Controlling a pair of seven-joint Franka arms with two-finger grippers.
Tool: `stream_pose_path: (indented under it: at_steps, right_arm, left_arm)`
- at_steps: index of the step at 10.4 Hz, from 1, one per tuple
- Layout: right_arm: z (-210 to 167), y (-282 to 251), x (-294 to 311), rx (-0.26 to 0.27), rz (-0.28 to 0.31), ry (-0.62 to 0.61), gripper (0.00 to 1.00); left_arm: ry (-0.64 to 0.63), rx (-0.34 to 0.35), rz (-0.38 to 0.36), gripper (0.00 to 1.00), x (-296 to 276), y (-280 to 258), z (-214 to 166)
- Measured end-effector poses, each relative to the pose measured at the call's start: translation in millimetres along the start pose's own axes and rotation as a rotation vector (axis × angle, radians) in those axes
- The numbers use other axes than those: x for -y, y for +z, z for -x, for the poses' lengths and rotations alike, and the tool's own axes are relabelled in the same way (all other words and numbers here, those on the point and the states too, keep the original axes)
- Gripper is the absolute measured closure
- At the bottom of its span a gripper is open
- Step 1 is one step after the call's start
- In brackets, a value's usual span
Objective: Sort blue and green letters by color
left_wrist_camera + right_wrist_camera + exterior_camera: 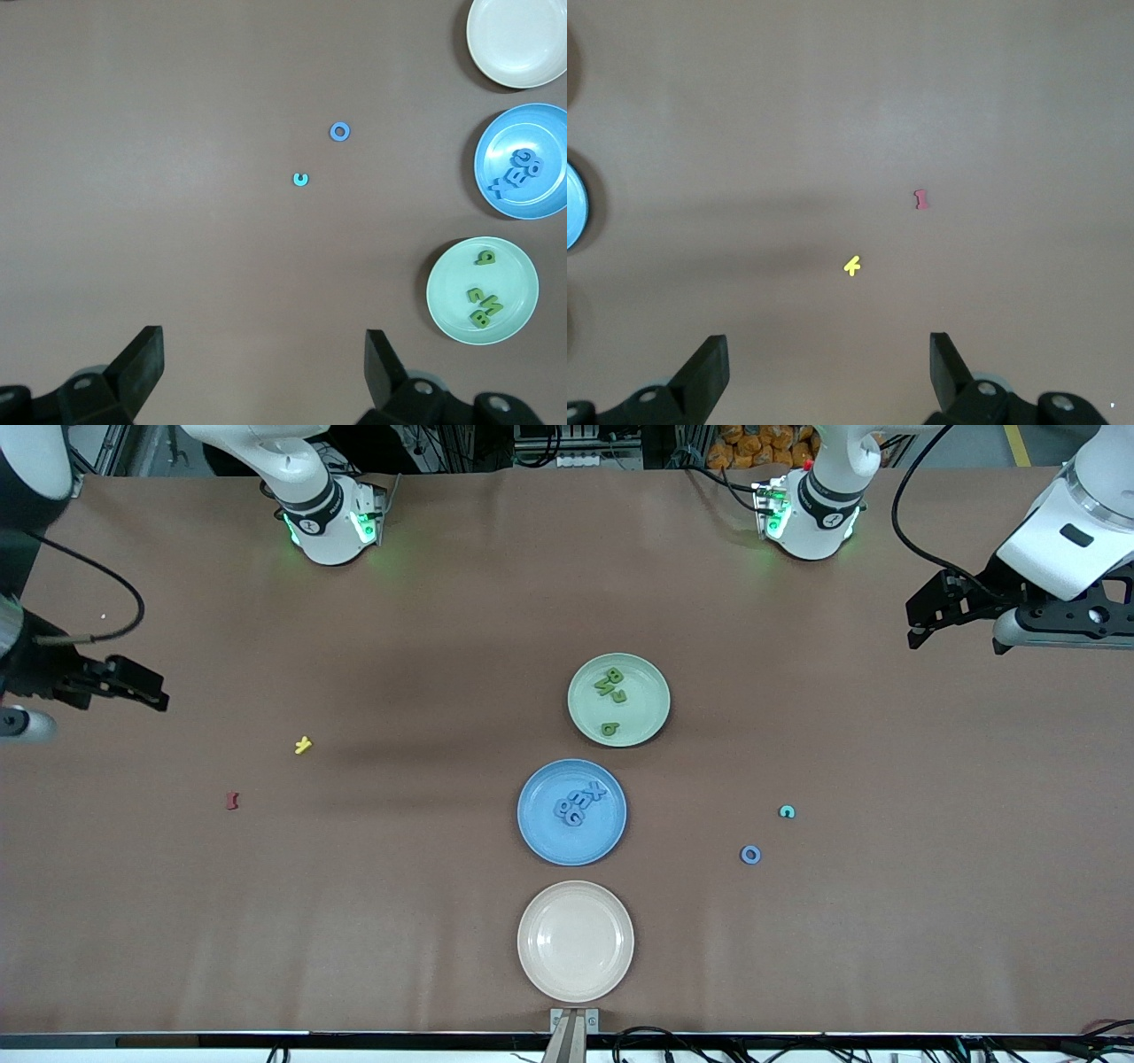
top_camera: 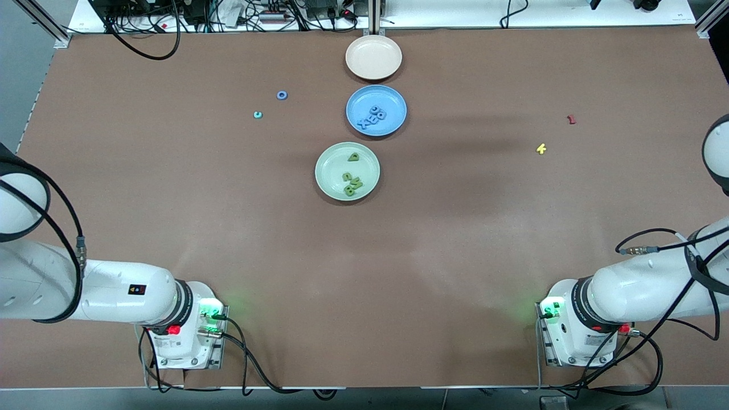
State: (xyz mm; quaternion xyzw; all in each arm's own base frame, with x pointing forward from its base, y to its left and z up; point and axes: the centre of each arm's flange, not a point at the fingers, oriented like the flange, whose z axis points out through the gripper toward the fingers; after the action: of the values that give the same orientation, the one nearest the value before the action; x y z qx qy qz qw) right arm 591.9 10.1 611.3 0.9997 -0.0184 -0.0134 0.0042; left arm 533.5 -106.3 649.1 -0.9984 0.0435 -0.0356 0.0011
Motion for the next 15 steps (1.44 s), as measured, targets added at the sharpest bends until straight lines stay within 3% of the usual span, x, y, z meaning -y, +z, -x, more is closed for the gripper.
stream_pose_path:
  at_steps: [8,15]
  right_arm:
    - [3,-8,-55,-0.034,0.005,0.093,0.0]
    - [3,-5,-45,-0.023,0.004,0.075,0.0]
  left_arm:
    - [0.0,0.0,0.0,0.0,0,0,0]
    - [0.003,0.0,0.0,0.0,0,0,0]
